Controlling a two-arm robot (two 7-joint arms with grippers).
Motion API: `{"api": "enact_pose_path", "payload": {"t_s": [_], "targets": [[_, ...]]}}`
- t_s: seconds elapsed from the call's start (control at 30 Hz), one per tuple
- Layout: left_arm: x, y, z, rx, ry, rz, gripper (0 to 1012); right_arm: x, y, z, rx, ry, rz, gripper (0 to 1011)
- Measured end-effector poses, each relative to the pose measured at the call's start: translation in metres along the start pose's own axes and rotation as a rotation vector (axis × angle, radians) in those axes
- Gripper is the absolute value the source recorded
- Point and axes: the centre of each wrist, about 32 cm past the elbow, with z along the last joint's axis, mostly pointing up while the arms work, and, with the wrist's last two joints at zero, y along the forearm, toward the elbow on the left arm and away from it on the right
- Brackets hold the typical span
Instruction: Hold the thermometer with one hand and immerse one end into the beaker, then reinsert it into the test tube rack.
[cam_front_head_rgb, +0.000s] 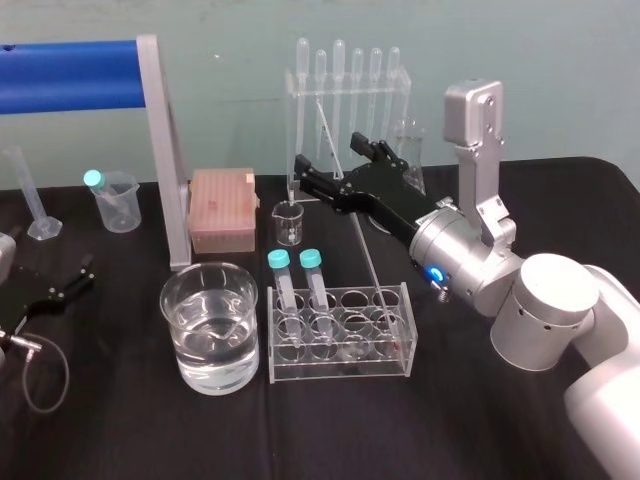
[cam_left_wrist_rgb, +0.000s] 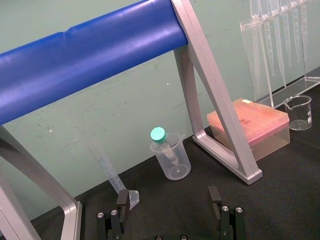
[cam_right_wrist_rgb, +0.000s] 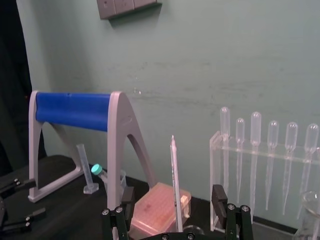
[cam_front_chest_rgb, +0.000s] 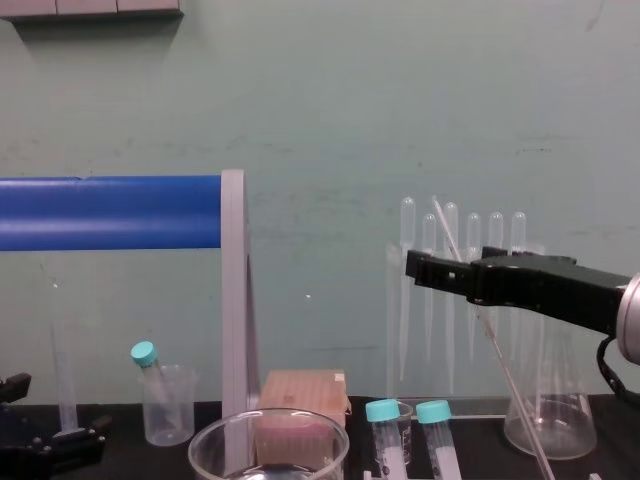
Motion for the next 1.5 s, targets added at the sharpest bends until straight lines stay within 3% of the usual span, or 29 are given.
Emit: {"api": "enact_pose_path", "payload": {"t_s": [0.63,1.5], "targets": [[0.0000,0.0000,0.0000,0.000,0.000,0.000,1008,0.0072,0.0043,-0.0004,-0.083,0.035,-0.003,1003],[0.0000,0.0000,0.0000,0.000,0.000,0.000,1008,0.0080,0.0041,-0.0001,-0.094,0.058,-0.001,1002]]}}
